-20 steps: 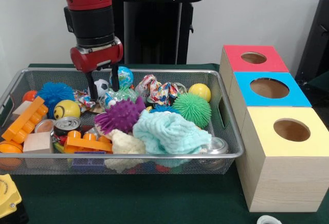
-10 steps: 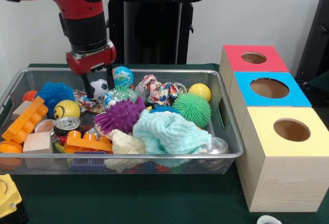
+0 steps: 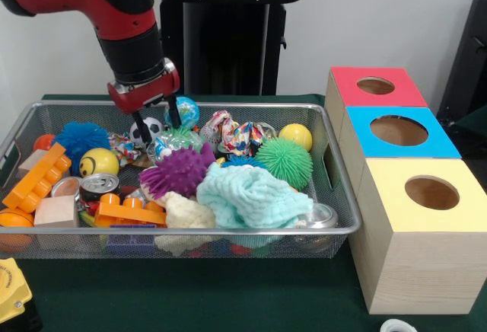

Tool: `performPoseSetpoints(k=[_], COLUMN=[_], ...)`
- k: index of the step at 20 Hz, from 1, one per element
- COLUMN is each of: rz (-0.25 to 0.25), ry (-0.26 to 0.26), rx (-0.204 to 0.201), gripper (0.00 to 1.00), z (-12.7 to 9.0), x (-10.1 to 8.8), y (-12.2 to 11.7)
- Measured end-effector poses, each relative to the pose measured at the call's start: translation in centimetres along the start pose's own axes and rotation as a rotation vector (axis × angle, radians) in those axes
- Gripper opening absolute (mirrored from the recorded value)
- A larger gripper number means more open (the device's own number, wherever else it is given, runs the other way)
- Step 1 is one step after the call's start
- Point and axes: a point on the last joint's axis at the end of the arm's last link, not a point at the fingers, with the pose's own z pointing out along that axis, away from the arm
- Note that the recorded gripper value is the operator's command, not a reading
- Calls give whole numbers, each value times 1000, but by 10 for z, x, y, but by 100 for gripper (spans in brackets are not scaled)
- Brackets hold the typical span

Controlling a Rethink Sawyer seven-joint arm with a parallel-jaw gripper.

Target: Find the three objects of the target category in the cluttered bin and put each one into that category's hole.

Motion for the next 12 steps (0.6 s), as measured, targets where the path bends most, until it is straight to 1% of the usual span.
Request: performPoseSetpoints(k=[7,12], rz=[8,17], ry=[-11,-43], rx=[-4,-32], gripper=[100,100], z=[0,8], x=[-4,-16], y=[-2,-2])
